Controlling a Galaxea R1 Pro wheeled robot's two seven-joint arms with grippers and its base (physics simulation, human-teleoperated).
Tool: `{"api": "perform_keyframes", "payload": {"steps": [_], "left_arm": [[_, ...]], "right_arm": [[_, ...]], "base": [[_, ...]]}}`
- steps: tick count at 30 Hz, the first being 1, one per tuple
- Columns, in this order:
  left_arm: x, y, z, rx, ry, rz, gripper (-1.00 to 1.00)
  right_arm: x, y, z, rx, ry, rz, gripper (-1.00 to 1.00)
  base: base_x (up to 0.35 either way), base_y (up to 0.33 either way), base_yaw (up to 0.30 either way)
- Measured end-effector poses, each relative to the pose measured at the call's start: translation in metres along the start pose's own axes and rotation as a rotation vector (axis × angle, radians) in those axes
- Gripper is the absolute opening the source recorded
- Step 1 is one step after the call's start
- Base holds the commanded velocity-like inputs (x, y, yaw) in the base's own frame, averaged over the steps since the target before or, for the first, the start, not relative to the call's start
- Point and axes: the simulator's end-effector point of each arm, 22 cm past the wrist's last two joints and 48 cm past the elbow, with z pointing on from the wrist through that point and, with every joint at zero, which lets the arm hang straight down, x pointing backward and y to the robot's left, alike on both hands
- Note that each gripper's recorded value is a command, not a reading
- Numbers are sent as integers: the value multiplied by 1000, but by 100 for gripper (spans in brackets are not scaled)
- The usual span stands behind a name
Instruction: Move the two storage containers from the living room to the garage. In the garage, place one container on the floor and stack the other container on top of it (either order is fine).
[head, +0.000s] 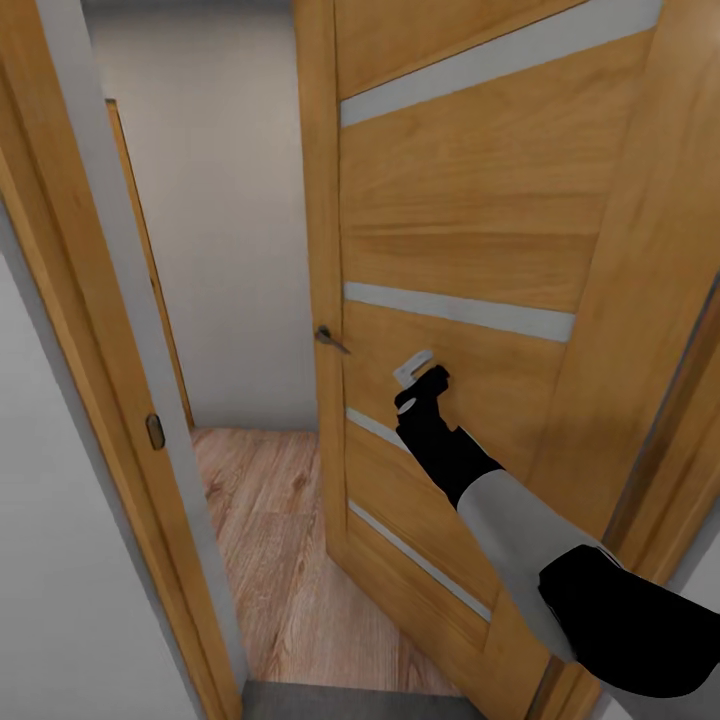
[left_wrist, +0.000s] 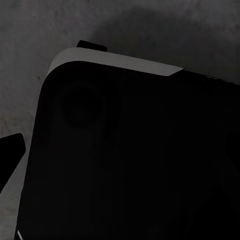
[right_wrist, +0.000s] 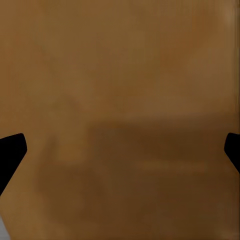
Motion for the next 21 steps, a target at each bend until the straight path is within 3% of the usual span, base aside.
{"api": "perform_keyframes", "payload": {"steps": [13,21], "left_arm": [[0,1,0,-1,0,0,100],[0,1,0,-1,2,0,100]], "right_arm": [[-1,-2,0,10,-3,-15,100],[-1,0,-1,1,-1,-6,100]], "base": [[0,0,0],[240,0,0]]}}
